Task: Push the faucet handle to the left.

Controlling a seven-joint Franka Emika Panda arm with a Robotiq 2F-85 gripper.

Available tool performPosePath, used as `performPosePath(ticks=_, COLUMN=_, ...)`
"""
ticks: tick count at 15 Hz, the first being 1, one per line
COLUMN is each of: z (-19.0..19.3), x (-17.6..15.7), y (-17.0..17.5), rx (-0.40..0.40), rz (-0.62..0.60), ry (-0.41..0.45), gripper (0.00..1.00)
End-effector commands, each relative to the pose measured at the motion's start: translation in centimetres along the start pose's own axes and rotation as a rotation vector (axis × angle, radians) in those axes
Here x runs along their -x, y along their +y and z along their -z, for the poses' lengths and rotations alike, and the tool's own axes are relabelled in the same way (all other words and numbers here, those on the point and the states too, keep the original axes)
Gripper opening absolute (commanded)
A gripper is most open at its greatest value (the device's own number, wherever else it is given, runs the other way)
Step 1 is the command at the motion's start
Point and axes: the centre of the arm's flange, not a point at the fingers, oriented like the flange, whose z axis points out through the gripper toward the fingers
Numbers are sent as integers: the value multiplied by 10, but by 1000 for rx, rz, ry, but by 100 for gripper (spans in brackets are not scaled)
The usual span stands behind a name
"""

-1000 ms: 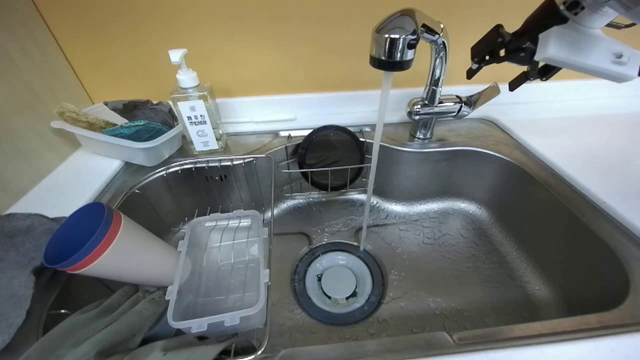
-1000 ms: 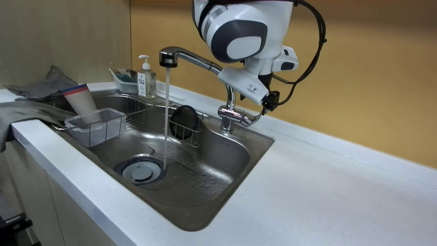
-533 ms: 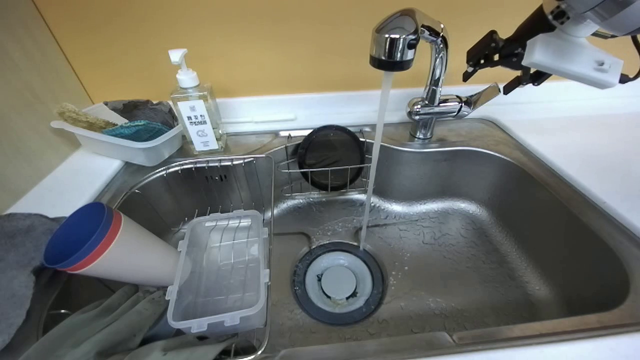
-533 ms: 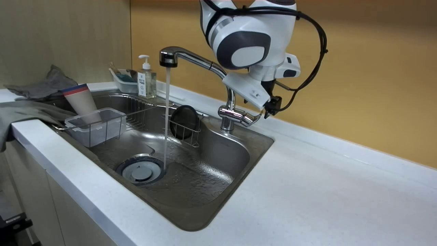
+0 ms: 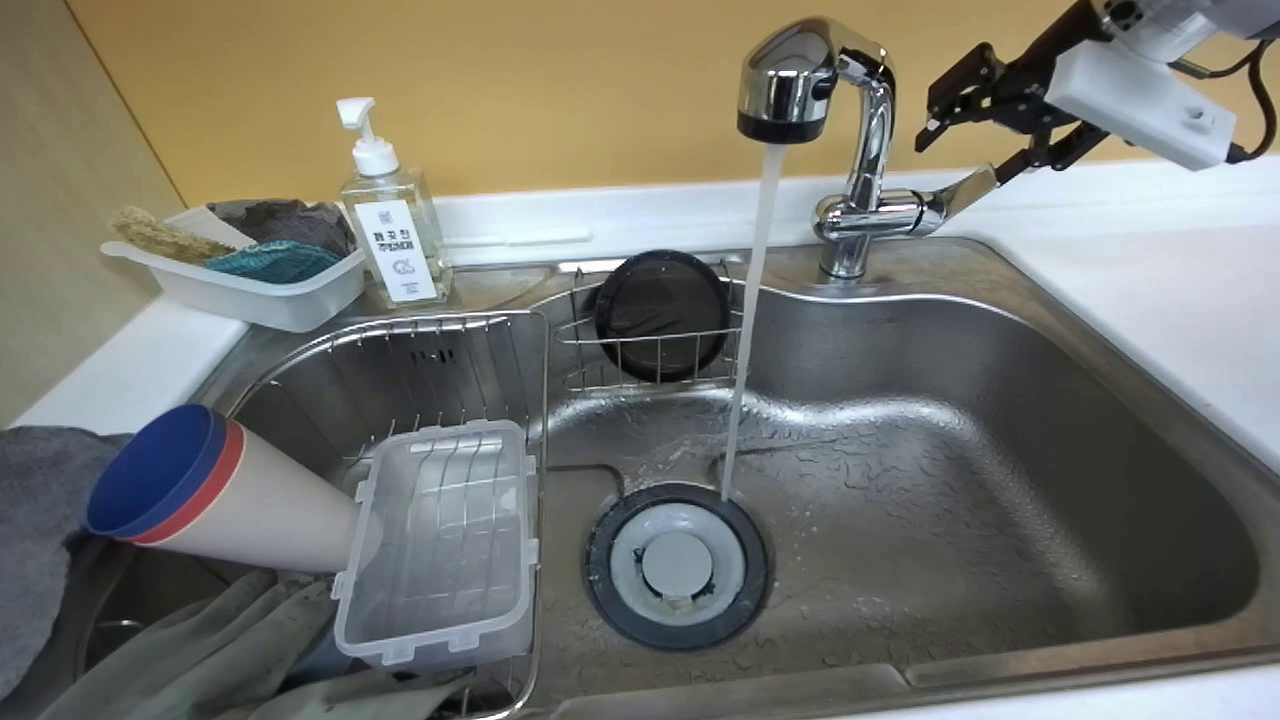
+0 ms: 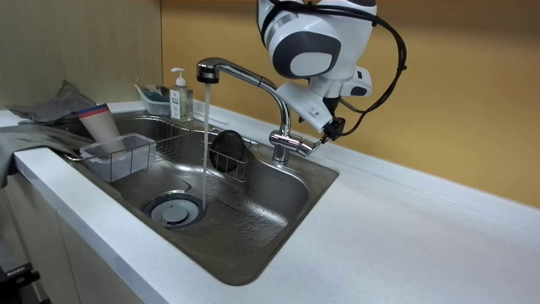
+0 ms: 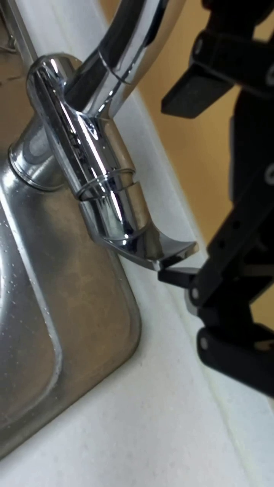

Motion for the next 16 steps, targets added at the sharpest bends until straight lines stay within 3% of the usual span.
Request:
performPosePath(ticks=1, z=12, x=-5, y=-13, rx=-74, rz=-12, ry=-21, gripper=100)
performPosePath(ticks=7, z=33, x=-1, y=-35, rx=-178, rz=33, ry=-74, gripper=100)
performPosePath(ticks=10, z=44, x=-4, y=-37, rx=-188, rz=49, ry=-73, gripper=100)
performPosePath(ticks=16, z=56, x=-2, y=-24, rx=23, rz=23, ry=21, gripper=100)
